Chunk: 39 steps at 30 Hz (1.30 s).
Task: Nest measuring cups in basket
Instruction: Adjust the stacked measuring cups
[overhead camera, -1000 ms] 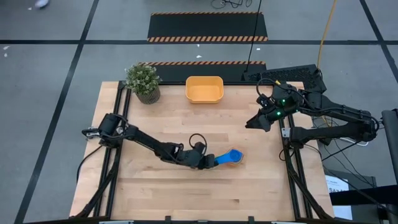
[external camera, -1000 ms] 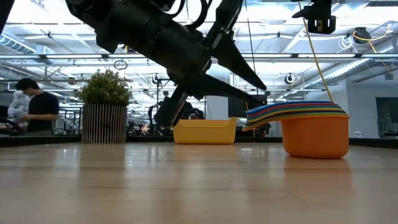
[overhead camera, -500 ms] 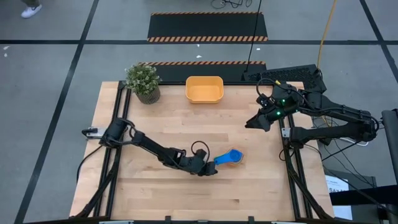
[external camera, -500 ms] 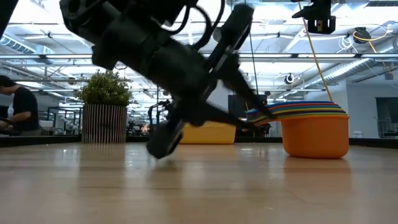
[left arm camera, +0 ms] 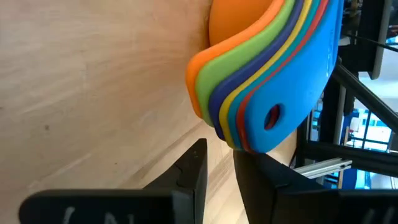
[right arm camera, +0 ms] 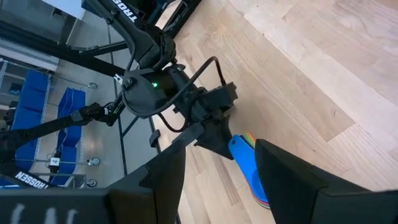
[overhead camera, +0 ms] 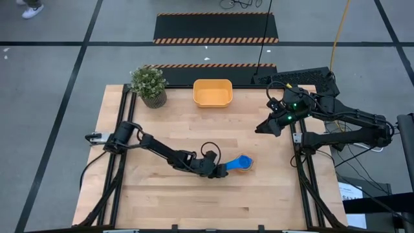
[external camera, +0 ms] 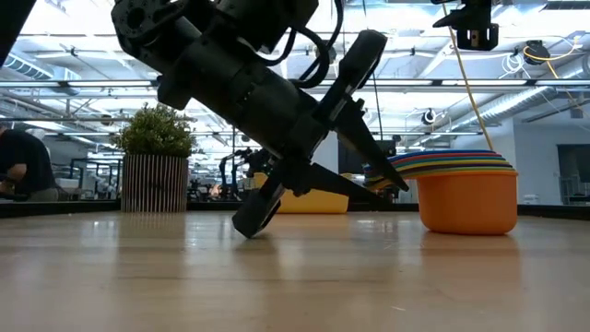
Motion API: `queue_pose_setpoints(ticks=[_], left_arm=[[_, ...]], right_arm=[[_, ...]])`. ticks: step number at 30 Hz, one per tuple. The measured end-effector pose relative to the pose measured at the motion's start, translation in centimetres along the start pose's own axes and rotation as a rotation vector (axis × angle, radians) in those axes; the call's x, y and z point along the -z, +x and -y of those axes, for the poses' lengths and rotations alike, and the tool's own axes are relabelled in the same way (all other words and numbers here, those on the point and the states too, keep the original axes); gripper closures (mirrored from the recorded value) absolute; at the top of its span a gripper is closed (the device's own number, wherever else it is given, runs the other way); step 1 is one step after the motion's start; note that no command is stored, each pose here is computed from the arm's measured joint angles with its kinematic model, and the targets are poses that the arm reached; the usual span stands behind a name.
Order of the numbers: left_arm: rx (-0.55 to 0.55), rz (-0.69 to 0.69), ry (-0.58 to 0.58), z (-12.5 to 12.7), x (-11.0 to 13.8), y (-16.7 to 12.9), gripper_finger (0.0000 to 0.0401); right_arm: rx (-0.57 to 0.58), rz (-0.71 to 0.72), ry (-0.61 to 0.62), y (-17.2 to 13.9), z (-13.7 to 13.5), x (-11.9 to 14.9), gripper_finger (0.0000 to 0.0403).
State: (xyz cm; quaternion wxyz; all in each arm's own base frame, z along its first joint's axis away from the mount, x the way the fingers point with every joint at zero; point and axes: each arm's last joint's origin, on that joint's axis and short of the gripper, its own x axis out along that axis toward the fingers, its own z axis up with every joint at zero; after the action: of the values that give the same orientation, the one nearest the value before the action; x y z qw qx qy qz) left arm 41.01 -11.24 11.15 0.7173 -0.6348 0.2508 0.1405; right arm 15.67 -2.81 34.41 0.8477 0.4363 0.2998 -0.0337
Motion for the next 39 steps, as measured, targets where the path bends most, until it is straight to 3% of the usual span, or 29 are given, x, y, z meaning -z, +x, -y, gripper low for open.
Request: queue_pose_setpoints(ticks=[19,39], left_arm=[[-0.029,0.108,-0.001,-0.25,-0.19,-0.06,0.032],[-0.045,0.122,-0.011,-0.42,-0.02,-0.1,0.032]], right_arm=[[0.0,0.0,-0.003,0.0,0.0,0.0,0.0218],[0.0,0.0,0.0,0.0,0.0,0.0,0.0218]])
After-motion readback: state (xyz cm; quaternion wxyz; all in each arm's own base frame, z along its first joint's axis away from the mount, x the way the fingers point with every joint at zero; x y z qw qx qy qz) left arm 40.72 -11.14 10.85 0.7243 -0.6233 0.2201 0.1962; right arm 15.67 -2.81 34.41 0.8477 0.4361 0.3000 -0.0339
